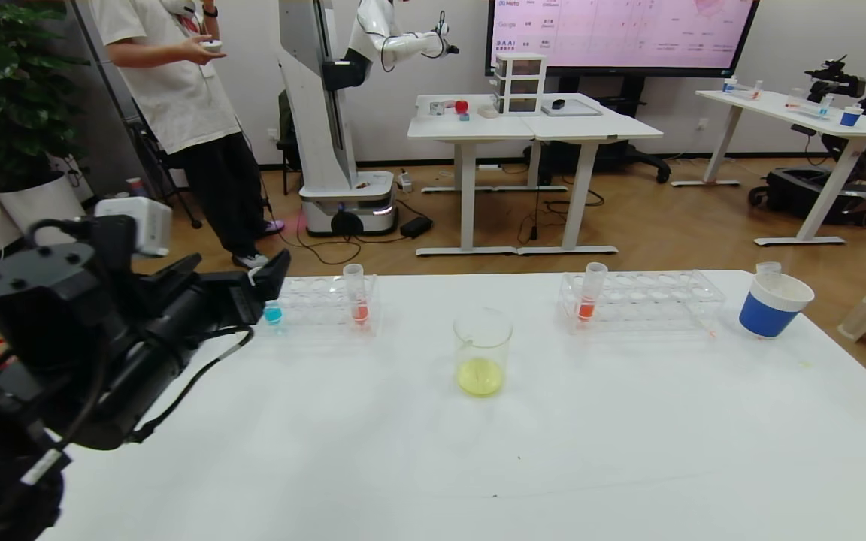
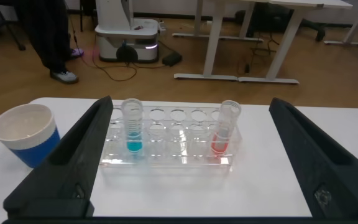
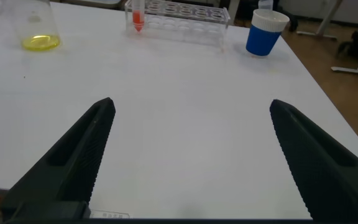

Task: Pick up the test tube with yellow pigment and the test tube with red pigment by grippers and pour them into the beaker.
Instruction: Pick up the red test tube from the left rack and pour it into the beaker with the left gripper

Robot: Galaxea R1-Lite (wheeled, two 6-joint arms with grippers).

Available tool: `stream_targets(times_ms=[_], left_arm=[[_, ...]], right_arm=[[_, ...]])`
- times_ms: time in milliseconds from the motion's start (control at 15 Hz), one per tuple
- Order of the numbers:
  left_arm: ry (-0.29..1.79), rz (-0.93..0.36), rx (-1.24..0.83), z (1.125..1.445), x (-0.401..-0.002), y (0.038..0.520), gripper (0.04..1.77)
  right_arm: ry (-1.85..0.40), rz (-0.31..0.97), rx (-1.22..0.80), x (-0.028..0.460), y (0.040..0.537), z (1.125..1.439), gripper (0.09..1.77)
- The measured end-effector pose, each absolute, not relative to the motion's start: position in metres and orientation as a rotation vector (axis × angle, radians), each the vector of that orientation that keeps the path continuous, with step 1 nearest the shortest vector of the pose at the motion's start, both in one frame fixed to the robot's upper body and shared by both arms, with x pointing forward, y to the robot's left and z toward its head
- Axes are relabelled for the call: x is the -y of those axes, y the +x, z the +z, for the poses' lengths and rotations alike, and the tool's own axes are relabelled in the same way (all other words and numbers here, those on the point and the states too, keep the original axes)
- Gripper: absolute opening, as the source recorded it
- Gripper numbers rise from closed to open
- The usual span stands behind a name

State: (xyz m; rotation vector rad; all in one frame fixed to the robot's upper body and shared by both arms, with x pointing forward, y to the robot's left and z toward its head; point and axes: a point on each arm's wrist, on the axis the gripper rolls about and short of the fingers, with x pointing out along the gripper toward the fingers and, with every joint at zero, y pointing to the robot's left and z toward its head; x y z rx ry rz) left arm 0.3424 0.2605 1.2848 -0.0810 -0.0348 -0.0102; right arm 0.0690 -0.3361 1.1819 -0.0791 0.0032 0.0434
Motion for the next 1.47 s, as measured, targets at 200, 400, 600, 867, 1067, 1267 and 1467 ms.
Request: stream_targets(times_ms=[200, 400, 600, 867, 1067, 1267, 1467], left_arm=[[-0.071, -0.037, -0.009, 1.255, -0.224, 0.372, 1.75], [-0.058, -0.050, -0.041, 1.228, -0.206, 0.395, 1.75], [-0.051, -0.056, -0.042, 1.203, -0.194, 0.416, 1.75], [-0.044, -0.054, -0.055, 1.183, -0.185, 0.436, 1.75], [-0.050, -0.048, -0.040, 1.179, -0.183, 0.448, 1.75], [-0.032, -0.034, -0.006, 1.179, -0.182, 0.467, 1.75], [-0.020, -0.017, 0.024, 1.174, -0.183, 0.487, 1.75]], right_arm=[[-0.079, 0.043, -0.003, 0.336, 0.069, 1.182, 1.74], [-0.079, 0.044, -0.003, 0.336, 0.069, 1.182, 1.74], [-0.079, 0.043, -0.003, 0.336, 0.069, 1.182, 1.74], [-0.079, 0.044, -0.004, 0.336, 0.069, 1.182, 1.74], [-0.079, 0.044, -0.003, 0.336, 0.069, 1.182, 1.74], [-0.079, 0.044, -0.004, 0.336, 0.069, 1.182, 1.74], [-0.079, 0.044, -0.004, 0.336, 0.069, 1.182, 1.74]])
